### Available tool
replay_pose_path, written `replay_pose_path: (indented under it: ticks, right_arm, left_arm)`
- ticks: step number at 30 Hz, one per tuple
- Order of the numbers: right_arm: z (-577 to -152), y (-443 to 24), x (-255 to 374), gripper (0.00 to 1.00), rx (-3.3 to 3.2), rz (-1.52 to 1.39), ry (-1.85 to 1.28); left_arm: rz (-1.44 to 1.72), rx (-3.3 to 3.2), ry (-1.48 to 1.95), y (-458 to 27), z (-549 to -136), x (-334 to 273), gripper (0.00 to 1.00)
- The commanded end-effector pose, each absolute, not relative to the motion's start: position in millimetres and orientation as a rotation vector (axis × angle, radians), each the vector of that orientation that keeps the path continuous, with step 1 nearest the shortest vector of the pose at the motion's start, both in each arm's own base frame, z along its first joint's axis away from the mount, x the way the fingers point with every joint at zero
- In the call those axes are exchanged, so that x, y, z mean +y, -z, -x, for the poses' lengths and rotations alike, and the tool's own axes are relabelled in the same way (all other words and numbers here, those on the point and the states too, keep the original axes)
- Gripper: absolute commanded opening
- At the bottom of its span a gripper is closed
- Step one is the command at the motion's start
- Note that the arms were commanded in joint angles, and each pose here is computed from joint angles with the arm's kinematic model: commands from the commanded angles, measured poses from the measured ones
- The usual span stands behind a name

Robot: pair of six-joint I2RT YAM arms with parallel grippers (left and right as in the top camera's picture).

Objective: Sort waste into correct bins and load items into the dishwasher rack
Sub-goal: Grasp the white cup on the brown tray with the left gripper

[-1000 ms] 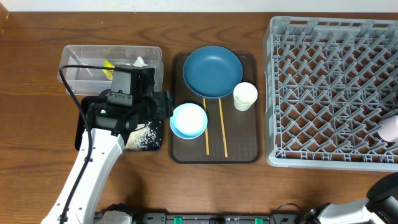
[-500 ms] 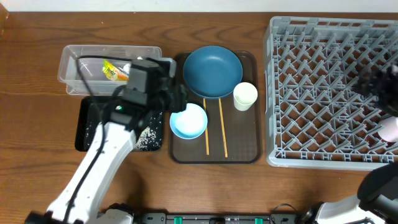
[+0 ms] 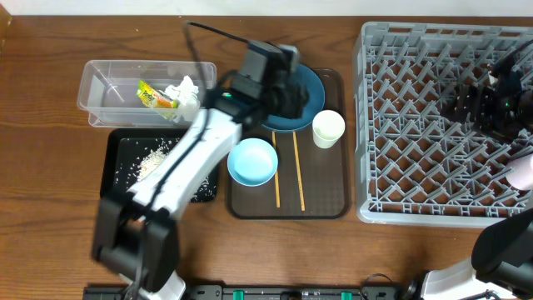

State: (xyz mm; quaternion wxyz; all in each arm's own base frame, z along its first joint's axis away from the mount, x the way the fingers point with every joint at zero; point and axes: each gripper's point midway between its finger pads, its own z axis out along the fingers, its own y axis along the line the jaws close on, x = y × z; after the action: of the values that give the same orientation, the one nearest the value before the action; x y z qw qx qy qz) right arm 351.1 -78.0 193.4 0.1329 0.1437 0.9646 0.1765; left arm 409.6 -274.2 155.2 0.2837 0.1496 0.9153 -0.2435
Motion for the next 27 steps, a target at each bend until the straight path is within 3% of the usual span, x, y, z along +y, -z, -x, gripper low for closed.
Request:
replay_pose_path:
  ticks: [1,8,12,19,21,27]
  right_arm:
    - [-354.5,-200.2,-76.5,0.84,2.78,-0.374,-0.502]
    - [-354.5,-200.2,-76.5,0.84,2.78,-0.374,-0.502]
    - [-354.4,-200.2,-76.5,0.86,2.781,-0.374,-0.502]
    - [-354.2,-200.0,-76.4,0.94,2.782,-0.374,-0.503]
    - [-353.7,-199.7,-76.2,0.97,2.784,-0.375,-0.503]
    - [-352.7,-199.6,-75.7,0.99,2.788,-0.373,-0.506]
  left_arm:
    - [-0.457,2.491,0.646,-127.6,-404.3,-293.9,0.64]
    - [-0.52,2.587,0.631,-82.9,-388.4,-311.7,0.63]
    - [-0.526,2.656,0.607,-64.8,-379.6,-307.7,0.38]
    - [-0.526,2.751,0.57,-54.2,-363.7,-296.3,0.19]
    - [-0.526,2.771,0.561,-53.5,-359.6,-293.3,0.09]
    - [-0.49,2.755,0.566,-84.4,-357.6,-278.6,0.06]
